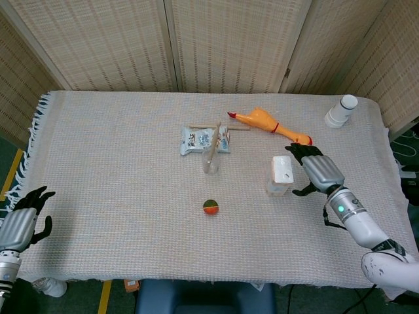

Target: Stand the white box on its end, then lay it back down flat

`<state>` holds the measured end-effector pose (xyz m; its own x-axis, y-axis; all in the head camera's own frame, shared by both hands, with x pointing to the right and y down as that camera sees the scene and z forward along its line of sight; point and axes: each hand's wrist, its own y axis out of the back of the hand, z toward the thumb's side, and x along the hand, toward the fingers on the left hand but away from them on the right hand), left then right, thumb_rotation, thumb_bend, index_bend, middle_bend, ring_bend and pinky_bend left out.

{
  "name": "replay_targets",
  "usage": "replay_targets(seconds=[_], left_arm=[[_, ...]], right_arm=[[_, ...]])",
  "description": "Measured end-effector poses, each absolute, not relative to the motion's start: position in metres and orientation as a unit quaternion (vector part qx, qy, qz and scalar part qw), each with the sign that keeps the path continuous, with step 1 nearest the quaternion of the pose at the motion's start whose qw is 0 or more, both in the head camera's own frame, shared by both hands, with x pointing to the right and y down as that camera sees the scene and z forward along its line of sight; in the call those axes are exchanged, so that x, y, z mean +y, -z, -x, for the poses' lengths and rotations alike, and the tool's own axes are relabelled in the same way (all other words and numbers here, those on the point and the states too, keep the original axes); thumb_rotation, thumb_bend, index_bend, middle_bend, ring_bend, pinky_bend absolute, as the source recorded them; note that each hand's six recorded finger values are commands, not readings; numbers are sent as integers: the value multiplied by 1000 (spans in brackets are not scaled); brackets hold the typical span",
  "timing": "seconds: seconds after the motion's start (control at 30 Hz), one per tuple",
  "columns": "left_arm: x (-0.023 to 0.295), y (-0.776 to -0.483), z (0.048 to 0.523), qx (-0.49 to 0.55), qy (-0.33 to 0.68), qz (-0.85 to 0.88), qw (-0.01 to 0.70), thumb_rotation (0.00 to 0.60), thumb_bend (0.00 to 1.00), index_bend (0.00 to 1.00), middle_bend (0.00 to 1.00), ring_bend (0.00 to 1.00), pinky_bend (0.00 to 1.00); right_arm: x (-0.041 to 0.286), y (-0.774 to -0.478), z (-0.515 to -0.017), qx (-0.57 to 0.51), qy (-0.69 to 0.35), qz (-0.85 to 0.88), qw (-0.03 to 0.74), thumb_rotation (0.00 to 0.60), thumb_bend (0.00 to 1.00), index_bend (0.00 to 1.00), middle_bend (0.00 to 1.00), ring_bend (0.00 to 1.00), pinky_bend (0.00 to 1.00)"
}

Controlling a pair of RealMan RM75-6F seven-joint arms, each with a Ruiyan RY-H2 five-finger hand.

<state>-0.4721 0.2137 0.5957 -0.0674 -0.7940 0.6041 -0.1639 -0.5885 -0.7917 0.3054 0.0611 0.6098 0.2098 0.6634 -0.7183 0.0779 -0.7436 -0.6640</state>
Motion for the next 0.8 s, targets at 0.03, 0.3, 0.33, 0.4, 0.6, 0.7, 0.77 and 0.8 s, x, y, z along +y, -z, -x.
replay_targets(seconds=[0.03, 0.3, 0.33, 0.4, 0.6, 0.7, 0.77, 0.8], left_arm=[[214, -596, 472, 377, 626, 635, 252, 600, 615, 145, 0, 0, 111], [213, -595, 475, 379, 629, 629, 255, 600, 615, 145, 0, 0, 111], [213, -595, 476, 380, 629, 629, 255, 600, 615, 145, 0, 0, 111], [213, -595, 476, 380, 629, 629, 254, 600, 615, 145, 0, 0, 111], [213, -596, 476, 380, 628, 630, 253, 600, 616, 145, 0, 0, 111], [213, -596, 476, 382, 628, 629, 252, 600, 616, 145, 0, 0, 111], [212, -595, 477, 382, 628, 629, 252, 600, 616, 145, 0, 0, 111], [212, -595, 477, 382, 628, 629, 252, 600, 616, 145, 0, 0, 111]], right_arm=[[60, -612, -303, -246, -581, 734, 253, 600, 114, 0, 0, 0, 0], [51, -631, -284, -214, -604, 729, 242, 600, 114, 0, 0, 0, 0], [50, -633, -284, -213, -607, 728, 239, 600, 114, 1, 0, 0, 0], [48, -638, -283, -213, -611, 725, 235, 600, 114, 9, 1, 0, 0], [44, -647, -279, -208, -621, 718, 234, 600, 114, 79, 74, 0, 0], [43, -650, -278, -209, -625, 715, 234, 600, 114, 127, 109, 0, 0], [42, -651, -277, -209, -627, 713, 234, 600, 114, 142, 119, 0, 0], [42, -652, -277, -209, -628, 712, 234, 600, 114, 143, 122, 0, 0]])
